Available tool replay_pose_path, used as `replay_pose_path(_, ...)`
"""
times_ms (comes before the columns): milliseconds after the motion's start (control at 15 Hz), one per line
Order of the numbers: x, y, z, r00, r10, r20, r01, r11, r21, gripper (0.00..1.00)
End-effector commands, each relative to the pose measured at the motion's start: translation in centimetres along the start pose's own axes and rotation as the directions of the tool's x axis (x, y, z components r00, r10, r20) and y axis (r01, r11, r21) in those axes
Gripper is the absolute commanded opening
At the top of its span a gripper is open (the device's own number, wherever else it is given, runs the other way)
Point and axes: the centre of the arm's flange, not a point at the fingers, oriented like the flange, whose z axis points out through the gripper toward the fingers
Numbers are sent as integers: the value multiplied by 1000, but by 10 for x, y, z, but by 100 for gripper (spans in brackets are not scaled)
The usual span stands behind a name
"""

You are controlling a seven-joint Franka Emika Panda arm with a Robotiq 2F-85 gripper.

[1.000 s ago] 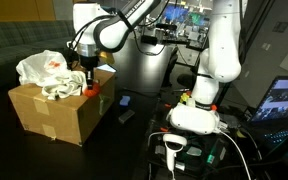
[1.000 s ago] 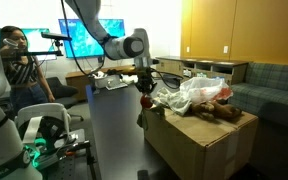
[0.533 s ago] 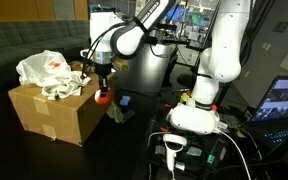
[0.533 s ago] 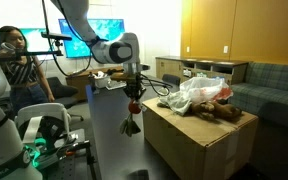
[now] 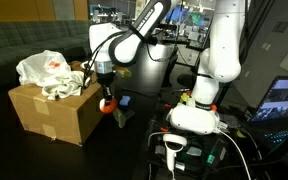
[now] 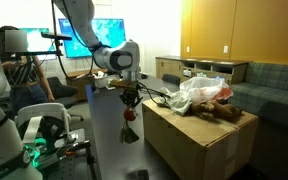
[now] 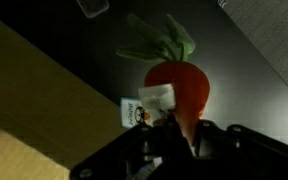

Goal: Put the objects on the box onto the table and the objects on the table on to the box

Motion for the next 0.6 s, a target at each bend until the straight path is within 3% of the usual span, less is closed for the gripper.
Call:
replay_pose_path(0,18,15,15,999,-37,40,36,999,33,38)
replay_pose_path(67,17,16,18,998,-37,50,35,999,40,39)
replay_pose_path(533,11,30,28,997,-25,66,21,998,64,91)
